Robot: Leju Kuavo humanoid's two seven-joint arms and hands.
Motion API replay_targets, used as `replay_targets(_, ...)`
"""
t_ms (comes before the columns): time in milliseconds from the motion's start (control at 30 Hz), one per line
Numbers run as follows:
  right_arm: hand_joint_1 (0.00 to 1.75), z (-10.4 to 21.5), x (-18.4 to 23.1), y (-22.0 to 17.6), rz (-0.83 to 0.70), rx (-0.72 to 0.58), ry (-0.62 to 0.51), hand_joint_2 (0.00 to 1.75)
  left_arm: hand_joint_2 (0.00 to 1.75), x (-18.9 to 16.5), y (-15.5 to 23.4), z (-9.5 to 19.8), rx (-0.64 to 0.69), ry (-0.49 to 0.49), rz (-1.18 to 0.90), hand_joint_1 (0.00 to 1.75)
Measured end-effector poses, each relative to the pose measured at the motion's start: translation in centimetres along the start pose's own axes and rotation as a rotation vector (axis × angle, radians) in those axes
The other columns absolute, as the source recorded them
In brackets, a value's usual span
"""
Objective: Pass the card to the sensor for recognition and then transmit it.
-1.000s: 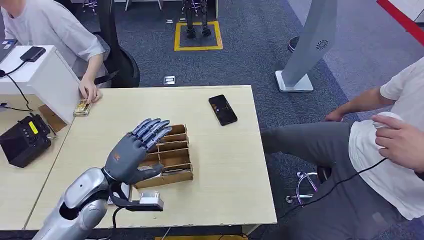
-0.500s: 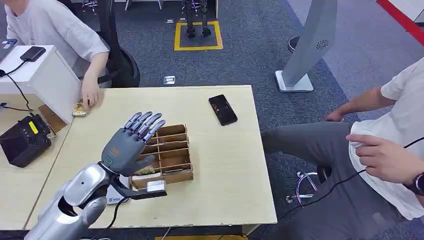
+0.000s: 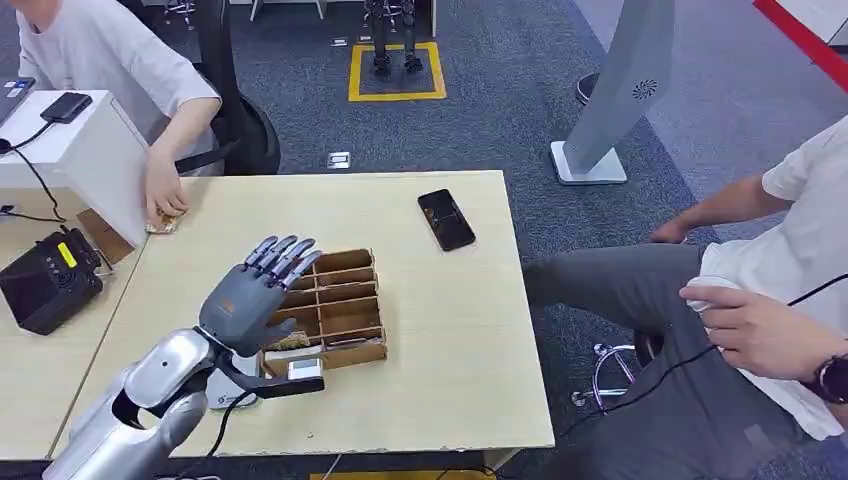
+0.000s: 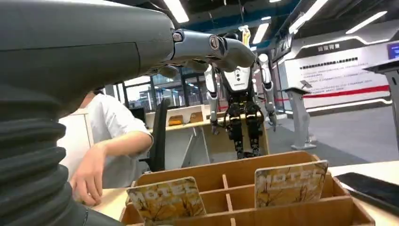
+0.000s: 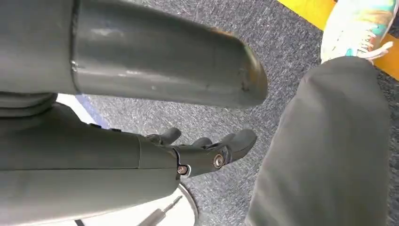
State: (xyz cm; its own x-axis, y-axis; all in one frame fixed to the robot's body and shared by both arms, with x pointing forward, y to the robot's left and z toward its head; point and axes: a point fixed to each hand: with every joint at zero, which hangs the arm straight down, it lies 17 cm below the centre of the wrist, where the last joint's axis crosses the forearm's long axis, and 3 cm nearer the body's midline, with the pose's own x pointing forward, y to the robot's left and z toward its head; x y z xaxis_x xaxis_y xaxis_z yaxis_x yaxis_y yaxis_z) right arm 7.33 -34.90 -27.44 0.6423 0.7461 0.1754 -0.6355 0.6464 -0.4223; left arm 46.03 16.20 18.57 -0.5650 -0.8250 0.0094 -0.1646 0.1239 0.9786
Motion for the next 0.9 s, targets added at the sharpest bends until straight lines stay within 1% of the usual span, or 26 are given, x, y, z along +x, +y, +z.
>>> replay_targets(300, 0.00, 0.0, 0.0, -0.1, -0.001, -0.003, 0.000, 0.00, 1.75, -1.0, -1.1, 0.4, -0.033, 0.023, -0.011, 0.00)
replay_targets(467, 0.00, 0.0, 0.0, -0.1, -0.001, -0.004, 0.000, 0.00, 1.75, -1.8, -1.6, 0.5, -0.044, 0.051, 0.001, 0.00)
replay_targets(667, 0.00, 0.0, -0.1, -0.1, 0.000, -0.007, 0.003, 0.00, 1.75, -3.8, -1.6, 0.8, -0.042, 0.118, 0.047, 0.00)
replay_targets(900, 0.00, 0.0, -0.1, -0.1, -0.001, -0.008, 0.004, 0.00, 1.75, -5.6, -1.9, 1.1, -0.051, 0.166, 0.058, 0.00)
